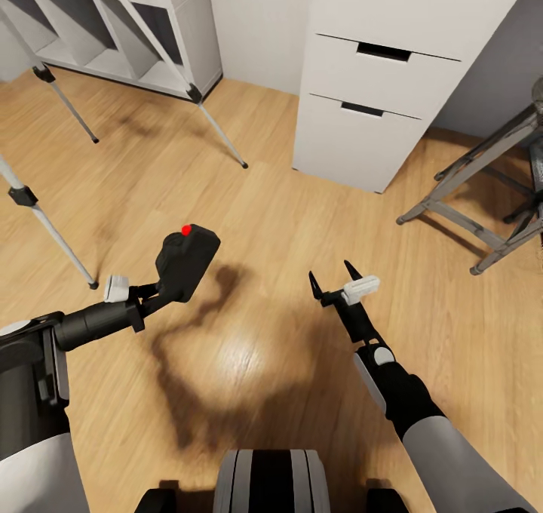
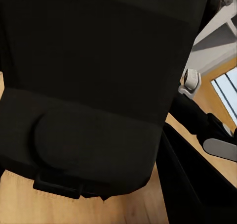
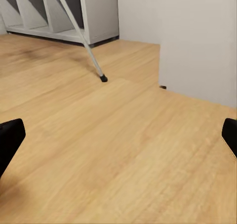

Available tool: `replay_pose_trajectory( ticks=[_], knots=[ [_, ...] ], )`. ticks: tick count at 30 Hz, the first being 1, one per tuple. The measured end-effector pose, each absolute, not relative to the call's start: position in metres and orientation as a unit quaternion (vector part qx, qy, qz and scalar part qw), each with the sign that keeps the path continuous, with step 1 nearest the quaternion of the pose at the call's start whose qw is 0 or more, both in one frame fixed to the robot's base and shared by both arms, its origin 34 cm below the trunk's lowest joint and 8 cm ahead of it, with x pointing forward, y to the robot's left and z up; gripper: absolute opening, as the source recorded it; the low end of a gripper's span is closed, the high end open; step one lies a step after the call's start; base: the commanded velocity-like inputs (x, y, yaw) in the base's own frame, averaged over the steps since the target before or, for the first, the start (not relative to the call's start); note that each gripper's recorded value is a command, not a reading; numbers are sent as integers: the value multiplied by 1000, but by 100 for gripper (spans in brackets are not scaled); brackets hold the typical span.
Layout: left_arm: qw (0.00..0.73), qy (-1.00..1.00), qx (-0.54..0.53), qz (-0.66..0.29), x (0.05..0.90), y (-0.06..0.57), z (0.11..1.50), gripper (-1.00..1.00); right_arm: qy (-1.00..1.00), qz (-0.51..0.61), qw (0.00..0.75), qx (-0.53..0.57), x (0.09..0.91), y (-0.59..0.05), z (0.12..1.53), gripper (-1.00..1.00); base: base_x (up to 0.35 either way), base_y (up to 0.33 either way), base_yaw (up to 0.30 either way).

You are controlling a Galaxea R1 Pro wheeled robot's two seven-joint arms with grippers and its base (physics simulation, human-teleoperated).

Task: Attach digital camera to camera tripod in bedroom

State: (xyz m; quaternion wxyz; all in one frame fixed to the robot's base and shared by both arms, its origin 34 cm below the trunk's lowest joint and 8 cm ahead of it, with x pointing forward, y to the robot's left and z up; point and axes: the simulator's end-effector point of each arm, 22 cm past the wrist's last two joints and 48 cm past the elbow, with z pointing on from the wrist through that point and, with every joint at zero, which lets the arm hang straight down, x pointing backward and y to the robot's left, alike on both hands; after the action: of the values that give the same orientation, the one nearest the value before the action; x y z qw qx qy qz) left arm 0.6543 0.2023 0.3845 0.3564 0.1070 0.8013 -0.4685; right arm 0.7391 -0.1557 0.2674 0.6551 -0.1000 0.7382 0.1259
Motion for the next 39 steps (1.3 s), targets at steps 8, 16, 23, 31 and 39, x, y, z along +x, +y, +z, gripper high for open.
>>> replay_pose_trajectory(
  ticks=[8,16,23,31,39],
  knots=[
    [371,796,113,-465,658,204,404,-100,726,125,669,-103,746,-155,291,100,0,0,0],
    [377,791,112,-469,660,202,425,-100,725,124,669,-106,744,-156,301,100,0,0,0],
    [377,788,102,-477,661,202,442,-100,724,121,670,-107,744,-157,310,100,0,0,0],
    [389,782,108,-476,662,202,461,-100,718,119,678,-107,749,-158,329,100,0,0,0],
    [401,775,116,-474,663,202,481,-100,709,119,686,-111,752,-157,348,100,0,0,0]
  ],
)
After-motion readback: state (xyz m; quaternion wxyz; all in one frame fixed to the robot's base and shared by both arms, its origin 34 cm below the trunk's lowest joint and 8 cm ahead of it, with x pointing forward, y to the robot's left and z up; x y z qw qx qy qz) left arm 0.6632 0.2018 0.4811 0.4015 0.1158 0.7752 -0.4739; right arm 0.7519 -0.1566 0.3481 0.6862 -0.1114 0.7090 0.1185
